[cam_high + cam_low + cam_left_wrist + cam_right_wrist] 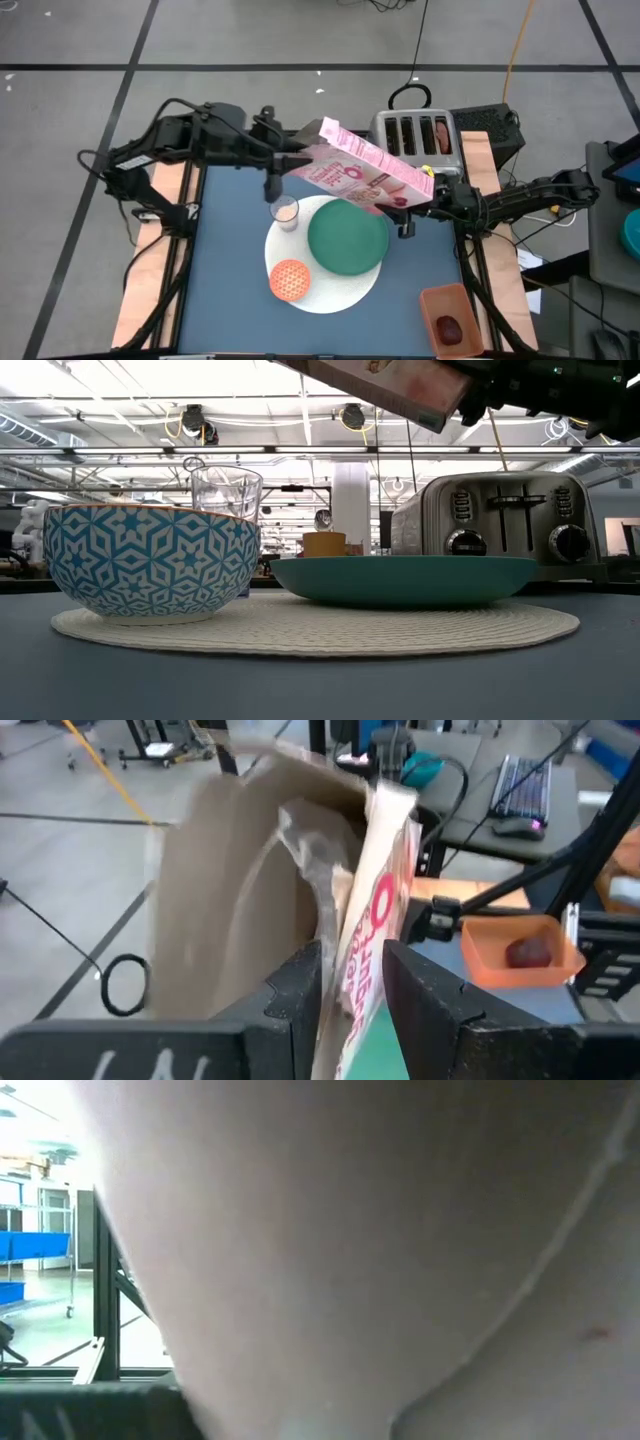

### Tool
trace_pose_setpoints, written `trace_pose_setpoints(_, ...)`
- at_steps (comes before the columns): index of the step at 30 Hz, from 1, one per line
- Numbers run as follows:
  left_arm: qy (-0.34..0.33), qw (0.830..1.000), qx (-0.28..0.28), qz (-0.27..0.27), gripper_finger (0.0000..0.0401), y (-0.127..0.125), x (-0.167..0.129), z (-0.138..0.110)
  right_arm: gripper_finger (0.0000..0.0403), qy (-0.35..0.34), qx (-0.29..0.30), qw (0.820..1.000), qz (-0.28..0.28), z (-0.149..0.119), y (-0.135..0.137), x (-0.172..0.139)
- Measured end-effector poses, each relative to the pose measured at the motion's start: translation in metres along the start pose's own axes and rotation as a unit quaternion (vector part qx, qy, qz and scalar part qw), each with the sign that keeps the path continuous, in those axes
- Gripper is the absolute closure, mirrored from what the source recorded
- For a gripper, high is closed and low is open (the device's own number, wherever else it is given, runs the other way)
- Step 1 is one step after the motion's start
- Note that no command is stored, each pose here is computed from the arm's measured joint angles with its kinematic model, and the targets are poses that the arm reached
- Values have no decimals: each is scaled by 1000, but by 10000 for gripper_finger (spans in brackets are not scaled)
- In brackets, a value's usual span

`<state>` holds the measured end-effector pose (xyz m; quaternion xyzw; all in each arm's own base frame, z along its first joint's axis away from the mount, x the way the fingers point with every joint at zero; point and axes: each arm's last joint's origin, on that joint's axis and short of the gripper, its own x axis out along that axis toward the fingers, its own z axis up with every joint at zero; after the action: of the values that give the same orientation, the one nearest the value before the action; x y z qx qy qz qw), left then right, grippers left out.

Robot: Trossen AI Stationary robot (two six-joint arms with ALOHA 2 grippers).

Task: Arrange a breakfast setting
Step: Pour the cereal into the orange patterned bowl

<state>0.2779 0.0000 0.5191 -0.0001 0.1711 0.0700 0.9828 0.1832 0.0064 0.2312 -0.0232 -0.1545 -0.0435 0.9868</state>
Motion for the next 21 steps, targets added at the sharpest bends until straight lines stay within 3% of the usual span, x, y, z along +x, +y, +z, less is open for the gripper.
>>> trace_pose_setpoints(7, 20, 999, -25, 1, 285, 6, -40, -5, 187, 2, 3, 1000, 1, -1, 0, 0)
trace_pose_setpoints(14, 108, 994, 9, -17, 285, 3, -88, -30, 187, 10, 5, 1000, 3, -2, 0, -1)
trace_pose_setpoints(18, 103, 991, 58, -59, 285, -10, -95, -54, 186, 11, 5, 1000, 10, -2, 1, -1)
trace_pose_setpoints(21, 74, 993, 60, -68, 285, -12, -97, -89, 186, 7, 6, 999, 39, -2, 3, -1)
